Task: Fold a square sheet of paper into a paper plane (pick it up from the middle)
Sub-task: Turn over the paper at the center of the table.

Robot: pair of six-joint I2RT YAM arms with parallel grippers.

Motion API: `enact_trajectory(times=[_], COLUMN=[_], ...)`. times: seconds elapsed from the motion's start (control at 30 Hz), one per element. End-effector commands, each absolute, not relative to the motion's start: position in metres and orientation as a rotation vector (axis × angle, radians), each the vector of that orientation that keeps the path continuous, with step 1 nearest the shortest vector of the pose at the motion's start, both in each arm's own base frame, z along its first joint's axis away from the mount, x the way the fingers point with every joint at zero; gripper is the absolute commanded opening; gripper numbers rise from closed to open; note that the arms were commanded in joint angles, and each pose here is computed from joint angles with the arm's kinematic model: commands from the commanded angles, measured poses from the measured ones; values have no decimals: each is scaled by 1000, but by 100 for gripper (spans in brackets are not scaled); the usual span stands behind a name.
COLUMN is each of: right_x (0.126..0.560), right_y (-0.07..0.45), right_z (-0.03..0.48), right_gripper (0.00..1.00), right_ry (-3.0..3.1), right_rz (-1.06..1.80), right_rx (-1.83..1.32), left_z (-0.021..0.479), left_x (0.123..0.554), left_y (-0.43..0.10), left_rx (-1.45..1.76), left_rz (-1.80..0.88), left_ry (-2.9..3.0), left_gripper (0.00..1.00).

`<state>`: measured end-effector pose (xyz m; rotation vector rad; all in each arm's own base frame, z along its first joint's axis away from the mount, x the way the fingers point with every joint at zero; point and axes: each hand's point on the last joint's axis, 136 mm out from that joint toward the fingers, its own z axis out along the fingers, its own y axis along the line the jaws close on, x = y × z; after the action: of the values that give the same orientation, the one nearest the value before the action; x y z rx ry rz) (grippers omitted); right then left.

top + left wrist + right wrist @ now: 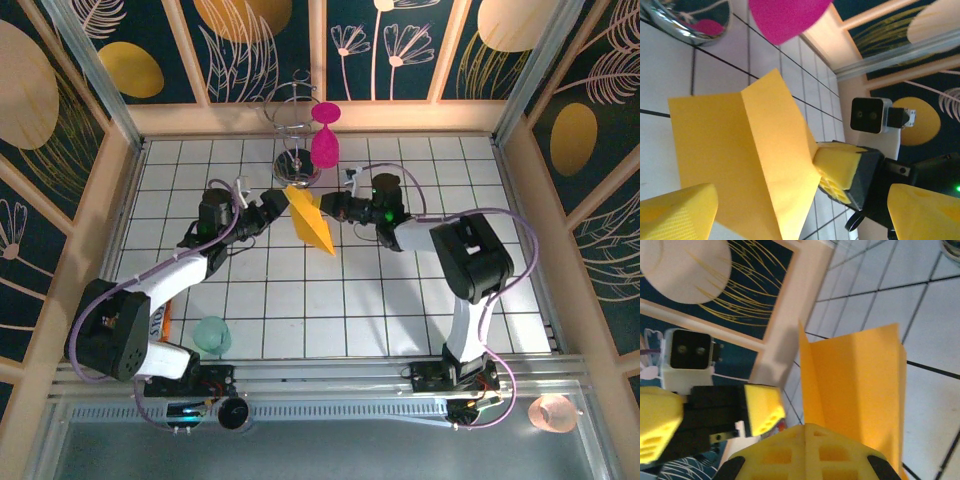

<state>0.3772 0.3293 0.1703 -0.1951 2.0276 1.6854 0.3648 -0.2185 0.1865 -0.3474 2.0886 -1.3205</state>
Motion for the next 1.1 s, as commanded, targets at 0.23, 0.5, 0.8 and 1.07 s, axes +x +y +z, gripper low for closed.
enact_trajectory(times=[0.23,0.5,0.8,1.07], right_x=[362,365,365,365], right_y=[310,307,308,308], right_z=[235,243,253,255], right_gripper=[0,0,0,0], right_ry=[1834,1809,1772,1774], right_rz=[1887,1933,1995,2000], right_rx=[28,106,125,134], left_z=[219,217,225,228], left_x=[346,346,344,344], left_y=[-263,-272,-289,-294], left_rx=[-112,-39,64,93], left_rz=[-1530,-1548,-1627,-1664], left_ry=[1959,1947,1918,1885], left_gripper=[80,71,59,50])
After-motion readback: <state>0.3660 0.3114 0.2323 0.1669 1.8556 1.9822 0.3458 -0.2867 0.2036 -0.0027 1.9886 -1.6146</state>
